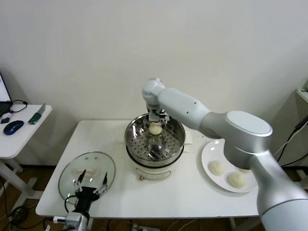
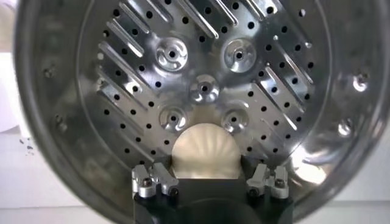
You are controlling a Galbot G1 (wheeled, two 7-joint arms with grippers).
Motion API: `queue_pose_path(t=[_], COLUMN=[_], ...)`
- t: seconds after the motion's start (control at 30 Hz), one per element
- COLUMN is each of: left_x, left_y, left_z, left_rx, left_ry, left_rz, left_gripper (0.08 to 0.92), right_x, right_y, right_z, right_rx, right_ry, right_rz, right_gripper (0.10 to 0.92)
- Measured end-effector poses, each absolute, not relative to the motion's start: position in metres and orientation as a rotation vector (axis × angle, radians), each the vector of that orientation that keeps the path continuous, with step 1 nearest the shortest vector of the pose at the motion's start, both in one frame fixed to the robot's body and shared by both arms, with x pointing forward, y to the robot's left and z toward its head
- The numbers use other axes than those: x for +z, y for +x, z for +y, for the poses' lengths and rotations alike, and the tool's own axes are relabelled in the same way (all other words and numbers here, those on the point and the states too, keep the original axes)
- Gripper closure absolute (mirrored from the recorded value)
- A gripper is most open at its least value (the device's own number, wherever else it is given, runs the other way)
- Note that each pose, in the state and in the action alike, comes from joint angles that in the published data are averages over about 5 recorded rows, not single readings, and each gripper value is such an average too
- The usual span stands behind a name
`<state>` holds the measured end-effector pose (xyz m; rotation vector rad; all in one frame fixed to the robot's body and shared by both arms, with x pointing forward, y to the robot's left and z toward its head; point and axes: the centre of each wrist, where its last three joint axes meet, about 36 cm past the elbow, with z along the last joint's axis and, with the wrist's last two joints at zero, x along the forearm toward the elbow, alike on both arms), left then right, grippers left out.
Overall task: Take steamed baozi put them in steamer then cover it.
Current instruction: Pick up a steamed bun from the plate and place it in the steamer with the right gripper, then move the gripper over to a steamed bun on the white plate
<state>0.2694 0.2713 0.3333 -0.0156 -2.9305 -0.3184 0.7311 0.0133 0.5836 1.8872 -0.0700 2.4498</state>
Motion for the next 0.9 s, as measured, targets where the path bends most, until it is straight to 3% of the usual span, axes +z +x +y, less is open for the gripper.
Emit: queue_pose_path(t=[0.53,0.9], left_x=[0.335,0.342], left_y=[0.264,0.262], left_z=[0.267,0.265], left_rx=[-0.306,-0.313], left_ry=[-0.015,-0.03], left_rz=[-2.924,-2.938], left_gripper=[0.177,0.177], right_x=[0.634,0.674], right_y=[0.739,0.732], right_z=[-0.018,-0.125], right_rx=[2.423,2.172], right_ry=[1.877,1.758], right_rz=[-0.19,-0.816], right_gripper=[0.2,0.2])
